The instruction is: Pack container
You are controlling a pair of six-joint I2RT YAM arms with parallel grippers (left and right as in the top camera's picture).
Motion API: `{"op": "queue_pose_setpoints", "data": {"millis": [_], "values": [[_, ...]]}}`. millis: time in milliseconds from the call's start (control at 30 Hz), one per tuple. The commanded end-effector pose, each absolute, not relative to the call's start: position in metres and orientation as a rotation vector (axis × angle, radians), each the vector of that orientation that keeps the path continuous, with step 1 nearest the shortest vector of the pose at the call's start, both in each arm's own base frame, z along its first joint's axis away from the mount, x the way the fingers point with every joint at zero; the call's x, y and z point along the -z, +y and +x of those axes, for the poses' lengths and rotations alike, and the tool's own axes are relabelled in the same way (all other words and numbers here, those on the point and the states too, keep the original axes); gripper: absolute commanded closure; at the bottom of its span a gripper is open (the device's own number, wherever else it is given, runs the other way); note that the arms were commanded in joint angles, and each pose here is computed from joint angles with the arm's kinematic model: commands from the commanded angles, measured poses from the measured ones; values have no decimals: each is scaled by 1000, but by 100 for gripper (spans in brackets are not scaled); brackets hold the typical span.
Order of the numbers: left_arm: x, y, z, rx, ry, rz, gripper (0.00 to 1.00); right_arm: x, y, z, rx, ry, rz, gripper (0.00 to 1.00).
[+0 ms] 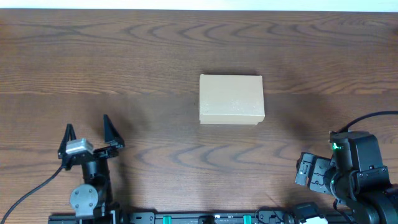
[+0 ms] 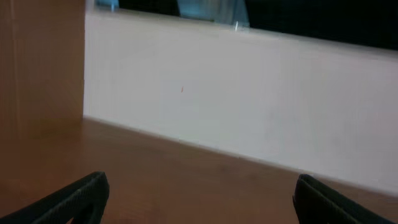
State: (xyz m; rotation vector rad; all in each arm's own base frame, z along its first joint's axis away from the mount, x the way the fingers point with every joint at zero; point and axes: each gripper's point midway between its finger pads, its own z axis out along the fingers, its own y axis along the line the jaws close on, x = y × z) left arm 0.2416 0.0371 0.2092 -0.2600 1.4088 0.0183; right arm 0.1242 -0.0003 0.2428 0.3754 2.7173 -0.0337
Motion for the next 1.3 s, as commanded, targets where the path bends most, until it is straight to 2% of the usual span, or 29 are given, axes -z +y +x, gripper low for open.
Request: {"op": "queue_pose_setpoints", "data": {"millis": [0,400,1267], "values": [[-197,35,243,-8,1457,-252,5,-243,-3,124,49,2711,389,1],[-136,30,242,-6,1711,-252,5,-243,-3,124,49,2711,389,1],[-135,26,242,-2,1720,-218,5,-243,-3,124,48,2711,389,1]]}}
